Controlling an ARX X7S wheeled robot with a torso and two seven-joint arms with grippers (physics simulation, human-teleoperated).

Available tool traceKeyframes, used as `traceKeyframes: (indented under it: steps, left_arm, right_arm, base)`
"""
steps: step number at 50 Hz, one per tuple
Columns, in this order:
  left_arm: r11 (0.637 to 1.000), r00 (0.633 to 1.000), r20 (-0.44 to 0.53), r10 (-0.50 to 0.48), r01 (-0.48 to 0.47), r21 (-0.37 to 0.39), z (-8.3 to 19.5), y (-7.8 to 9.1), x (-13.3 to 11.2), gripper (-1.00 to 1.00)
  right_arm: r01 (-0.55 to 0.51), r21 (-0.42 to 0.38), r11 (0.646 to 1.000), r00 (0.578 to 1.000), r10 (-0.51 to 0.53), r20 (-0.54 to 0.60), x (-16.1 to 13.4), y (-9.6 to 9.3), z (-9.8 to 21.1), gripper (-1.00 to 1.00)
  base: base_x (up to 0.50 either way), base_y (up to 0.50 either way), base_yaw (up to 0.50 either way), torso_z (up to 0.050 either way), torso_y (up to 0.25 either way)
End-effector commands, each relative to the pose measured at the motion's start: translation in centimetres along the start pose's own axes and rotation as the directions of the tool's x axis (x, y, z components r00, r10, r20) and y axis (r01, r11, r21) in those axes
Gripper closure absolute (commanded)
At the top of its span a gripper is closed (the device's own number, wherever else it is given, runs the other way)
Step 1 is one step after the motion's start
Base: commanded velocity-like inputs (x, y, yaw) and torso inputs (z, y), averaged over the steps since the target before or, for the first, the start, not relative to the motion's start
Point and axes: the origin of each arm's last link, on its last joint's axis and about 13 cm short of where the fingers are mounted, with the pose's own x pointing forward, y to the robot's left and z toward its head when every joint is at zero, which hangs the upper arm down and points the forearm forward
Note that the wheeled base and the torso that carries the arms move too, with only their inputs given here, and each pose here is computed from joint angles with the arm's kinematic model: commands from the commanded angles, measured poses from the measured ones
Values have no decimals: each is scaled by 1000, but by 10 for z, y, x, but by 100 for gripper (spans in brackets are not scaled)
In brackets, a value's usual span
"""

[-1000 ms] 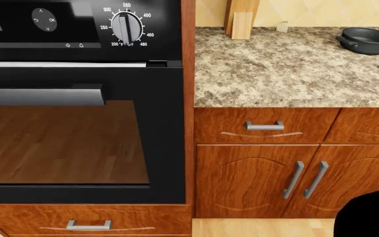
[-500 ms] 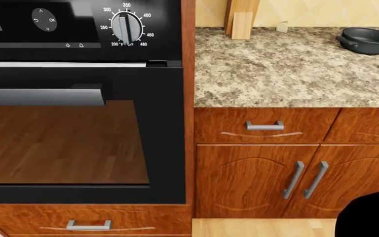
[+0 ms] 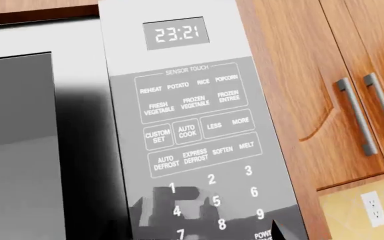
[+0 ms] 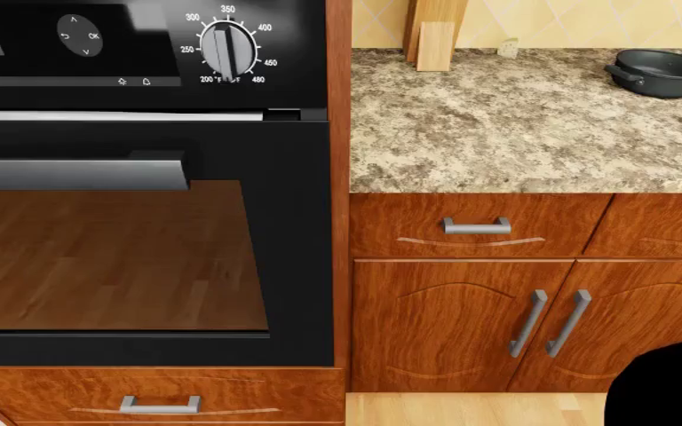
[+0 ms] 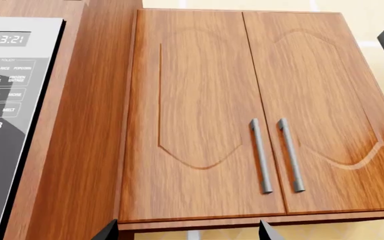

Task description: Open the microwave door

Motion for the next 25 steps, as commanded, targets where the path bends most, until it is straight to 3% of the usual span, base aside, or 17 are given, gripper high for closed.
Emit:
traceKeyframes:
  steps: [1,17,25]
  left_arm:
    - [997,997,3,80,-80,0,2,21,-3,-100]
    - [986,983,86,160,-155,-59,27,43,-39,-100]
    - [986,978,133,161,-155,-56,38,41,-82,-100]
  right_arm:
    - [-1,2,1000,1000,1,1,1,0,0,-100]
    - [-5,3,1000,1000,5,-1,0,2,-1,-100]
    - [-1,7,1000,1000,1,-1,-1,1,-1,-100]
  base:
    - [0,0,0,0,0]
    - [0,0,0,0,0]
    - [0,0,0,1,0]
